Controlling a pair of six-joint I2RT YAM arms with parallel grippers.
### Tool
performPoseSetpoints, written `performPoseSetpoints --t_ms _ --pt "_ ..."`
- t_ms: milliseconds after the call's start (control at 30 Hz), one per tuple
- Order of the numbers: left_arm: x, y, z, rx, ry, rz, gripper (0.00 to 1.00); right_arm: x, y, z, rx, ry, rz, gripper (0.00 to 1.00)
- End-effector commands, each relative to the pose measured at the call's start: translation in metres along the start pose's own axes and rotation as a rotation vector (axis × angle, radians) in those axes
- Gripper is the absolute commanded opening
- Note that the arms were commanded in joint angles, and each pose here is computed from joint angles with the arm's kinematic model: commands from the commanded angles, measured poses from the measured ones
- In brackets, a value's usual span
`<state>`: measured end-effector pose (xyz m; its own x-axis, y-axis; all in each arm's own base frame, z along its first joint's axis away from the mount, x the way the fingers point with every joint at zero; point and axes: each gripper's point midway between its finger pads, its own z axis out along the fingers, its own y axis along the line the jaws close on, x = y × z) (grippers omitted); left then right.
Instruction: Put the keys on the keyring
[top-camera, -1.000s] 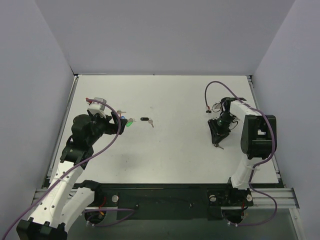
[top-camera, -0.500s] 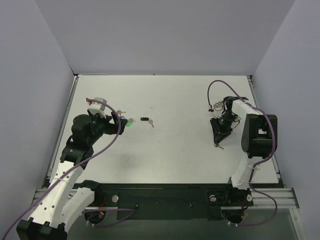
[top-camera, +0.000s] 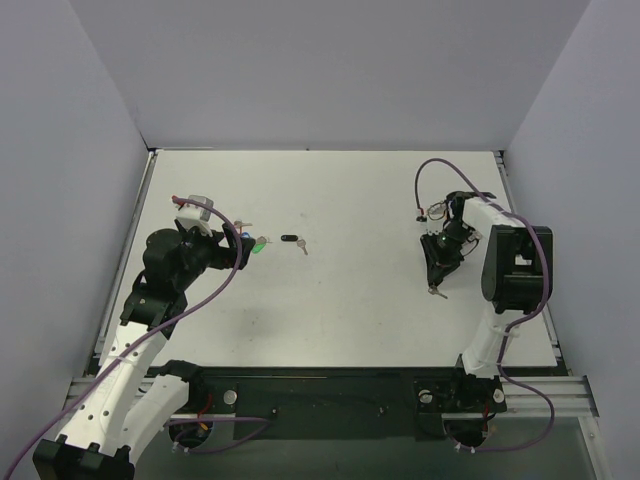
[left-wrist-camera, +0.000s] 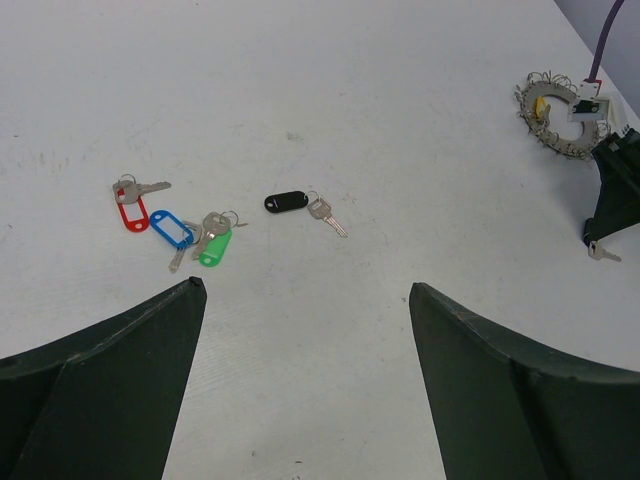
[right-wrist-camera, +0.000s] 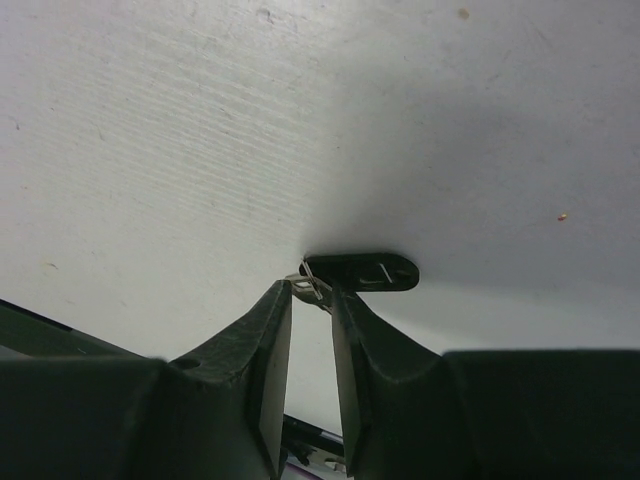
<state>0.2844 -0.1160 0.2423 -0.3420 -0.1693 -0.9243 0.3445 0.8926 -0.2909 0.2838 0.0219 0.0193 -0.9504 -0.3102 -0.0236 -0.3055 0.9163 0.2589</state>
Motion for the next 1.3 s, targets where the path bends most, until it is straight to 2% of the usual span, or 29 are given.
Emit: performPoseSetpoints --t_ms 0,200,433,567,733,867,1000,1100,1267 --pt "-0.022 -0.009 -0.002 0.037 -0.073 0.028 0.93 0.002 0.005 -0.002 -0.01 0.038 0.004 0.19" --pt "-0.023 -0.01 -0.002 0.04 -0.075 0.027 0.93 0.001 0.006 0.0 -0.009 0.051 -0.001 0.15" --pt "-0.022 -0.009 -0.002 0.038 -0.072 0.027 0.93 0.001 0.003 0.0 0.005 0.054 0.0 0.04" --pt "-0.023 -0.01 -0.003 0.04 -0.075 0.027 0.93 0.001 0.003 0.001 0.007 0.061 0.003 0.04" --pt "-0.022 -0.01 -0.002 0.041 -0.073 0.027 0.93 0.001 0.002 0.001 0.009 0.063 0.006 0.11" --pt "-0.022 -0.01 -0.002 0.043 -0.074 0.028 0.93 0.001 0.001 0.002 0.008 0.071 0.008 0.12" --pt "-0.023 -0.01 -0.003 0.042 -0.074 0.027 0.93 0.0 0.009 0.004 0.009 0.077 -0.019 0.08" --pt "-0.023 -0.011 -0.003 0.043 -0.074 0.028 0.93 -0.001 0.01 0.003 0.004 0.072 -0.023 0.0" --pt "-0.023 -0.011 -0.003 0.045 -0.077 0.03 0.93 -0.003 0.013 -0.001 -0.007 0.046 -0.035 0.0"
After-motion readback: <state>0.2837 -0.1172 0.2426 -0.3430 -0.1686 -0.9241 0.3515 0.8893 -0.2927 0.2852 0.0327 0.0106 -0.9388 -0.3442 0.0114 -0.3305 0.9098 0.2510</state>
